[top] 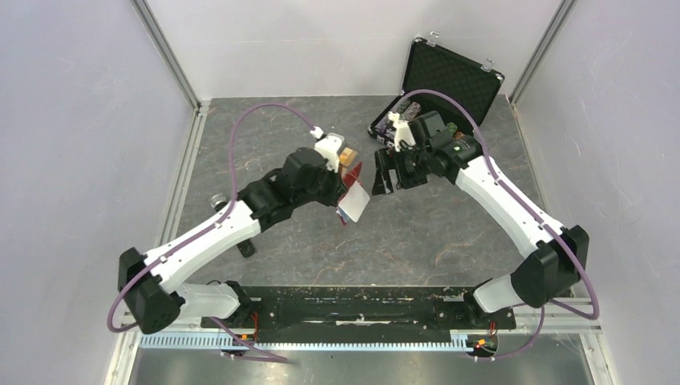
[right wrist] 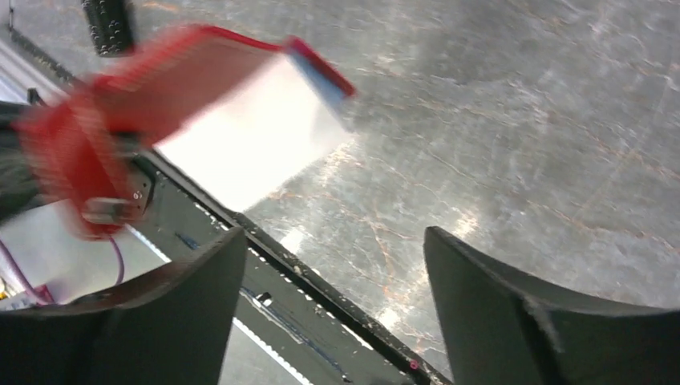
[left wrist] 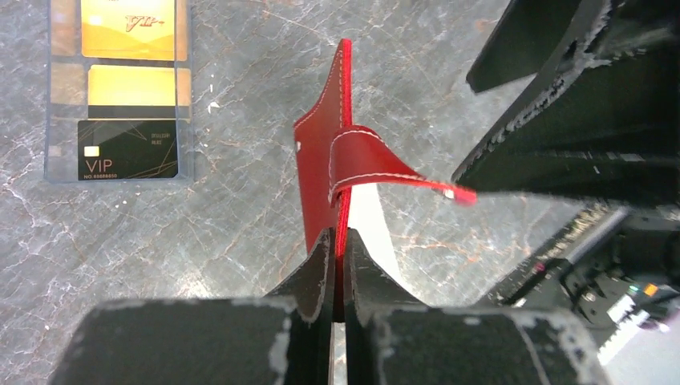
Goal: Put the credit cards into the card holder
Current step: Turn over the card slot in the card holder.
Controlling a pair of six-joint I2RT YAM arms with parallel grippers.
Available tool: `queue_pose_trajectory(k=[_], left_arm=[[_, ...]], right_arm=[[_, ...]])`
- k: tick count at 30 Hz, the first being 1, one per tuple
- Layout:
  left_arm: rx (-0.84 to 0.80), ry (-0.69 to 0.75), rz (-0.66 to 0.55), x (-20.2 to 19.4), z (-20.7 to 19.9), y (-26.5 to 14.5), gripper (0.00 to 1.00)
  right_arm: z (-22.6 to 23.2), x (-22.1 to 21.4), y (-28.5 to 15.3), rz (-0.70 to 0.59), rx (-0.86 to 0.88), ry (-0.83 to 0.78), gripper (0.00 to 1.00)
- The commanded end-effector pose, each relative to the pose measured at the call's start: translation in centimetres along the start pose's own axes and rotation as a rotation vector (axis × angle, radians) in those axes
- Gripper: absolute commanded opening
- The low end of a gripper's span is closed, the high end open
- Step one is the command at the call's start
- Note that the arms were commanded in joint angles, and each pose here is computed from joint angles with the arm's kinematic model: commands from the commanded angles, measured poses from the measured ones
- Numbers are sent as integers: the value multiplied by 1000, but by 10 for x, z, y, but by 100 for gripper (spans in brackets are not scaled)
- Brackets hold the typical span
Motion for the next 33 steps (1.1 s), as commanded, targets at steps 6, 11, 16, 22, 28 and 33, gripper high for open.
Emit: queue_pose_trajectory(k=[6,11,16,22,28,33], left_arm=[[-371,-145,96,23,-12,-55,2],[-548,-151,203,20,-24,-70,2],[-720,-163,312,10,-38,-72,2],[-773,-187,294,12,-44,-72,2],[-690,-202,247,15,-37,-67,38],[-428,-250,152,16,-11,-62,77]], right_arm=[[-9,-8,-24,-213,77,-170,94],[12,3,-36,-325,219,-278,94],[33,13,-41,-423,397,-319,92],[43,10,-34,-434,546,-312,63],[43,6,-29,-431,567,-293,0],[25,10,-20,-423,397,-204,0]])
Point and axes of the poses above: each gripper's point midway between its finger pads, its own y axis out along the fingers, its own z axis along the line the jaws close on, x = y × z, the point moved 5 cm from there along -y, back along the fingers, and after that the axes turned 14 degrees about -y, right-handed, at the moved point
